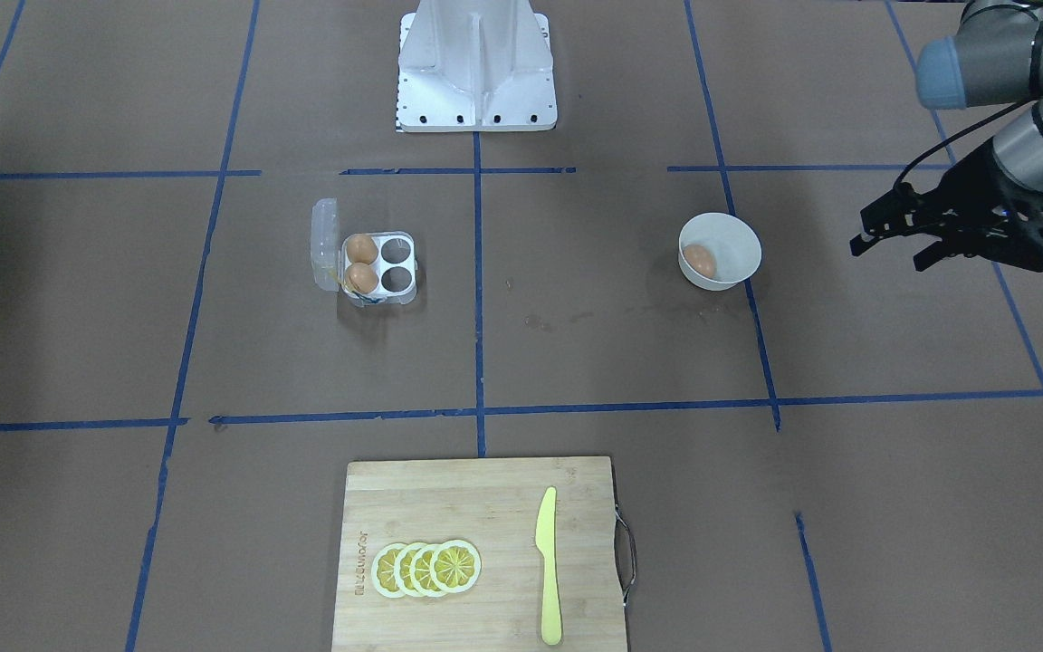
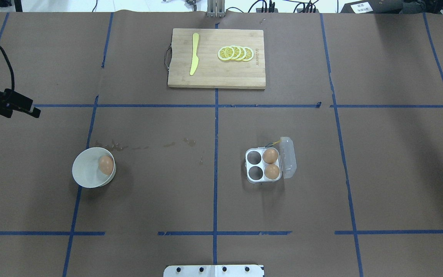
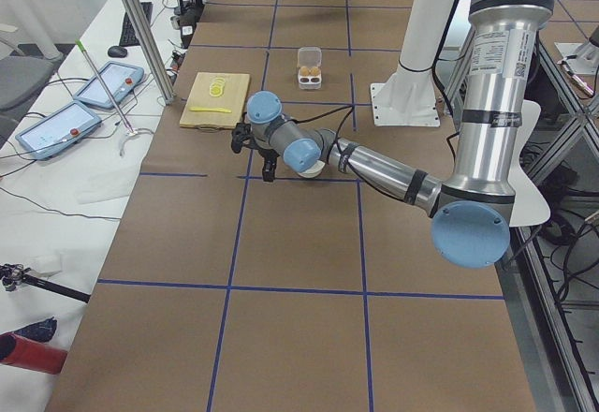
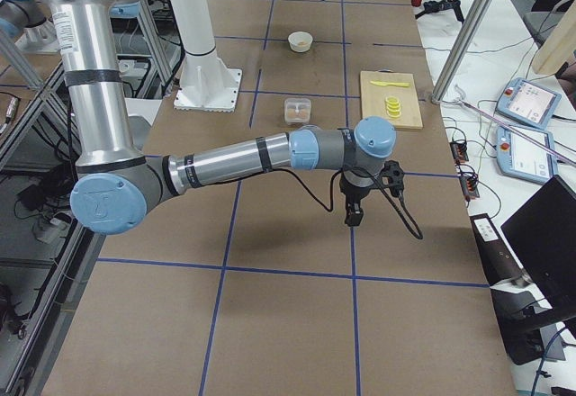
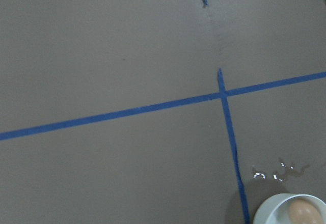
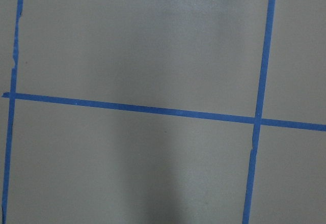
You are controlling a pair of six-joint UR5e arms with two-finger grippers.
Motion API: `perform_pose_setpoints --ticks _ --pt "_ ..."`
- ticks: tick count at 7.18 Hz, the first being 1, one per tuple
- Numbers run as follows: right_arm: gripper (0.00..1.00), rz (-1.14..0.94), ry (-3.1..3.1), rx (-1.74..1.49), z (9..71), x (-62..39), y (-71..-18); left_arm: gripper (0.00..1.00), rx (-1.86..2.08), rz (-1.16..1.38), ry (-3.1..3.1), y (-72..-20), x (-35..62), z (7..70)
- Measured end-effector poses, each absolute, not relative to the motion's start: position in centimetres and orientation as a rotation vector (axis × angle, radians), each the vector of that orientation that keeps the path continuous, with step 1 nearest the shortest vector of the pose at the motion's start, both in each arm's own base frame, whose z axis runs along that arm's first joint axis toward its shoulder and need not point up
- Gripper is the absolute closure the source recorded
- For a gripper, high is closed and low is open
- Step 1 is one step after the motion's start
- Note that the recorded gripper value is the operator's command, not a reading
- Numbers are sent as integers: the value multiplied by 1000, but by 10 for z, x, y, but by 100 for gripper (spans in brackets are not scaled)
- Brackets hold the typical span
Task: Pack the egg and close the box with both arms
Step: 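Move the left gripper down over the brown egg in the white bowl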
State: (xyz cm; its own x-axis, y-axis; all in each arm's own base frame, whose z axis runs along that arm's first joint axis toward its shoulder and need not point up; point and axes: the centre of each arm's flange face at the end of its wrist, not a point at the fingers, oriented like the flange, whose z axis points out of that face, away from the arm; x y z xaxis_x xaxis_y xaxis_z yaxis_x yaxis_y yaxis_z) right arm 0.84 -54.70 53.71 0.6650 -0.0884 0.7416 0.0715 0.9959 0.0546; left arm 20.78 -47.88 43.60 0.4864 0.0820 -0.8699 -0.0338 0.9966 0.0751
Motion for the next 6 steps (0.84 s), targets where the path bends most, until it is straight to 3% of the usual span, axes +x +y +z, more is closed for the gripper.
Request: perform_pose_setpoints --ticks 4,6 --pt "0 -96 -840 14 539 5 -547 18 -92 -19 1078 -435 321 407" --pt "0 -102 -841 7 542 1 -547 18 -128 -21 1072 -427 340 407"
